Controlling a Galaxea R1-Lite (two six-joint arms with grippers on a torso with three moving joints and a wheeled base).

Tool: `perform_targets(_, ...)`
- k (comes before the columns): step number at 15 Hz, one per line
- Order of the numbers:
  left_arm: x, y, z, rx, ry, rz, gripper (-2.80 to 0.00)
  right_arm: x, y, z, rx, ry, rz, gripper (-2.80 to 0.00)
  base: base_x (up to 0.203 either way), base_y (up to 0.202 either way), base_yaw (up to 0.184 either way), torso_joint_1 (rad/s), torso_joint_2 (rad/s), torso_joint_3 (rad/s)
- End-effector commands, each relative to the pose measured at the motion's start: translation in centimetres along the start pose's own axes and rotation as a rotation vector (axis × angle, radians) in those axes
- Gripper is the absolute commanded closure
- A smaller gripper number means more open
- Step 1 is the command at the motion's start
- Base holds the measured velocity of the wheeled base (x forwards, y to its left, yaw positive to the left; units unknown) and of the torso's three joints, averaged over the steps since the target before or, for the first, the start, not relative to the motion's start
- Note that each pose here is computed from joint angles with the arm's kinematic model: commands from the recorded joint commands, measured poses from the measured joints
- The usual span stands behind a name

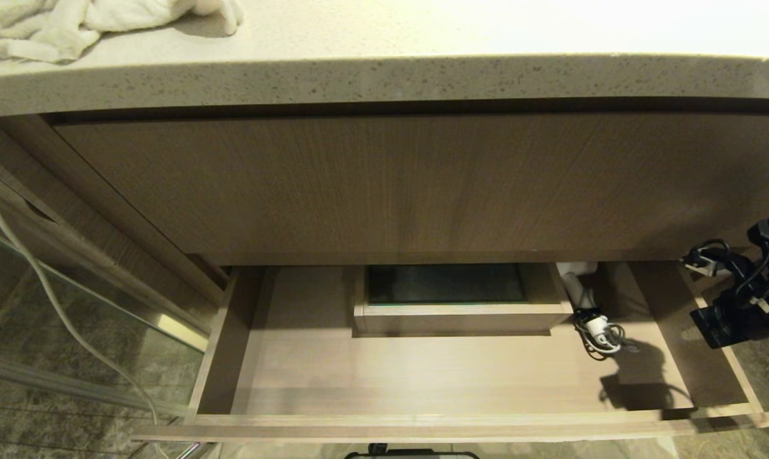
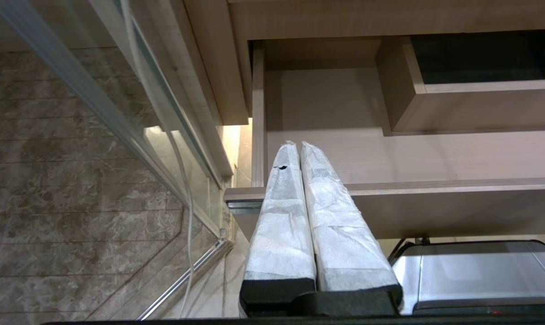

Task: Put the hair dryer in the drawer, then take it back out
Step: Pull open the drawer, then take the hairdryer out

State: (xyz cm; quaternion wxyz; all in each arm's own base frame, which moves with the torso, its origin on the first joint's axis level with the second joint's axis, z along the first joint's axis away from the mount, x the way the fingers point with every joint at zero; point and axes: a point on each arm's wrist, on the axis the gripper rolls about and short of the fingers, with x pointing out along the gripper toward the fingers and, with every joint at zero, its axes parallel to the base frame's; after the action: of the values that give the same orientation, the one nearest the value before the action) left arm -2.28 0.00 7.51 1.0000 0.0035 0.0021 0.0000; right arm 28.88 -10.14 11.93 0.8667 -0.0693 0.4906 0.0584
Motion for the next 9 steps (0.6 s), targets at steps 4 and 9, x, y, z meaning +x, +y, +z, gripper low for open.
perform_targets(4,0.0,0.0,0.0,-0.001,0.003,0.0,0.0,4.2,1.2,0.9,-0.038,-0.006,-0.014,-2.8,0.0,0.0,0.0,0.0,0.0,0.0)
perform_targets(9,0.0,0.0,0.0,0.0,0.003,0.0,0.0,9.1,1.0,2.3,-0.115,-0.084,-0.088,-2.8,0.0,0.0,0.0,0.0,0.0,0.0)
